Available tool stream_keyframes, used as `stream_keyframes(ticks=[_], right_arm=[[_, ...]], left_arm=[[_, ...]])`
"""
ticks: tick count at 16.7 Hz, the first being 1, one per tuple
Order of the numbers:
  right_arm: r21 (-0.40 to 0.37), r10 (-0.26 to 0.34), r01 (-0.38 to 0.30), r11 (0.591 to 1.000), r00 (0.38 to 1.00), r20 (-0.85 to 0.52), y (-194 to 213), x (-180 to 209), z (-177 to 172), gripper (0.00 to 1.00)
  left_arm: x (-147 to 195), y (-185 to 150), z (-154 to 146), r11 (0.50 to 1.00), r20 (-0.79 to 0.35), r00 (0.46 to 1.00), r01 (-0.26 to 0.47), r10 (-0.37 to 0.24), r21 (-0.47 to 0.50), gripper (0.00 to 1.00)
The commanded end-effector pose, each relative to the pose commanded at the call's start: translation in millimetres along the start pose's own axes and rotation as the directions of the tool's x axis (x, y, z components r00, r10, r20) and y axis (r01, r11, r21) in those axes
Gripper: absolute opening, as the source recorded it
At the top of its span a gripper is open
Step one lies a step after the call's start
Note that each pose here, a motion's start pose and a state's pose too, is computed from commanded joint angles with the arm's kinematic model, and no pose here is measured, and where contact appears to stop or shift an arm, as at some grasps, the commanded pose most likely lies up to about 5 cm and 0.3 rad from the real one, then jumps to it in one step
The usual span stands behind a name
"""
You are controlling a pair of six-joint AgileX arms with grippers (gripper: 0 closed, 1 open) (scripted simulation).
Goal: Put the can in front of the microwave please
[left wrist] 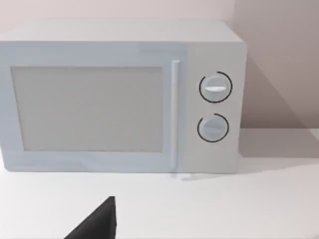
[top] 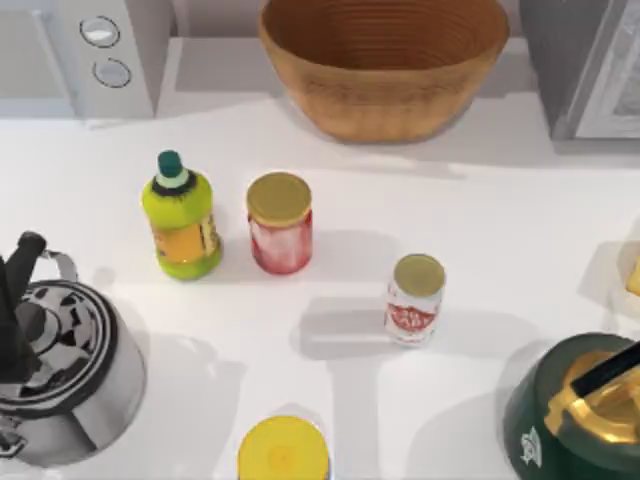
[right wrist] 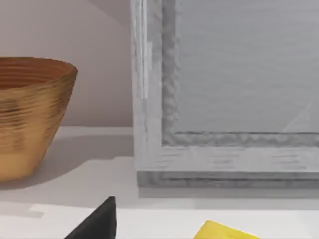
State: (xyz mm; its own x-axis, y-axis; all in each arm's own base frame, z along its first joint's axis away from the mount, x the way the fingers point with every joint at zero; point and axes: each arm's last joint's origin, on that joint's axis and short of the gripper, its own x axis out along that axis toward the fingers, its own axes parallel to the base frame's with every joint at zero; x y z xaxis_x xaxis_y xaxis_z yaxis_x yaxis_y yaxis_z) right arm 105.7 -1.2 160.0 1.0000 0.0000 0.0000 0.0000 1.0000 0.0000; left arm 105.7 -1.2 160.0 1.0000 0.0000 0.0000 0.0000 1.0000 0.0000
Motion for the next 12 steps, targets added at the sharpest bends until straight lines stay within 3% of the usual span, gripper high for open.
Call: stream_keyframes(ticks=[3, 6, 9, 12], right_arm=[[0.000, 0.000, 0.000, 1.000, 1.000, 0.000, 0, 0, 0, 1.00], [0.000, 0.000, 0.000, 1.000, 1.000, 0.000, 0, 0, 0, 1.00], [0.000, 0.000, 0.000, 1.000, 1.000, 0.000, 0, 0, 0, 1.00], [0.000, 0.000, 0.000, 1.000, 1.000, 0.000, 0, 0, 0, 1.00]], left_arm=[[0, -1, 2, 1.000, -0.005, 1.000, 0.006, -0.006, 0.000, 1.00], [0, -5, 18, 0.998, -0.057, 0.997, 0.059, -0.059, -0.002, 1.00], [6, -14, 47, 0.989, -0.178, 0.973, 0.148, -0.147, -0.008, 1.00], [22, -29, 80, 0.967, -0.362, 0.900, 0.252, -0.243, -0.021, 1.00]])
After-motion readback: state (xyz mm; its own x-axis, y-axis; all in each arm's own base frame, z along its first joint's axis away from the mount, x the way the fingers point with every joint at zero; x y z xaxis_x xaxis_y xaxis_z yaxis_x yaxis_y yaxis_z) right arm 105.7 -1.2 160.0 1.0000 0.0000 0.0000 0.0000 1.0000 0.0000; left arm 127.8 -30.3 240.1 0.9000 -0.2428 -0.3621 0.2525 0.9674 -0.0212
